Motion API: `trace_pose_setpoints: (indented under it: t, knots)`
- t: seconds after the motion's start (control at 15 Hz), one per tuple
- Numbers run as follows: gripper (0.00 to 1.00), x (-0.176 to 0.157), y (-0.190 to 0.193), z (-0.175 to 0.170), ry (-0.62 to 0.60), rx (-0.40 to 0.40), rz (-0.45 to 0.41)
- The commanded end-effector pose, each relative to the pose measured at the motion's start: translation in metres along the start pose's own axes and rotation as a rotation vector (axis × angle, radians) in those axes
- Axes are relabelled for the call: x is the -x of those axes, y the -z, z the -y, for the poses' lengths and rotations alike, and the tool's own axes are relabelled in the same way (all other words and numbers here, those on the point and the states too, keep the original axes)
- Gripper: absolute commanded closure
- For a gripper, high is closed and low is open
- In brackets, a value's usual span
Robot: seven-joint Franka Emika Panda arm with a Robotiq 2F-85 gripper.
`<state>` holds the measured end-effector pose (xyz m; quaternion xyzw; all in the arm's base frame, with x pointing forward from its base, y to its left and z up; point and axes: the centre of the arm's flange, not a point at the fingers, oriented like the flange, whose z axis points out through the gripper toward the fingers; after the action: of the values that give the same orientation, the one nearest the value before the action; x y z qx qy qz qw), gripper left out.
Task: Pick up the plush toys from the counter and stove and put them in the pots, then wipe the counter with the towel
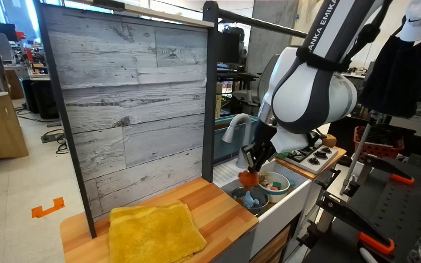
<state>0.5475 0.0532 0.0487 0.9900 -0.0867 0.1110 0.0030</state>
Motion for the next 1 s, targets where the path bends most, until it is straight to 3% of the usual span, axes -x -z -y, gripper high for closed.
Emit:
trace_pose_setpoints:
  t: [0.0,0.2,0.33,0.47,0.53,0.6,0.73,0.93]
  knots:
    - [0.37,-0.002,0.019,-0.004,0.013,0.000,0.006]
    - [0.17,-0.015,0.034,-0.031,-0.021,0.033,-0.017]
    - [0.05,-0.034,0.033,-0.068,-0.092,0.076,-0.081]
    - [0.00,-0.057,0.030,-0.110,-0.185,0.112,-0.121]
    - [0.06,-0.067,0.029,-0.128,-0.218,0.130,-0.128]
    - [0.26,-0.075,0.025,-0.148,-0.250,0.162,-0.142]
    - [0.33,-0.090,0.018,-0.181,-0.310,0.199,-0.174]
    - [0.55,-0.106,0.005,-0.208,-0.388,0.222,-0.202]
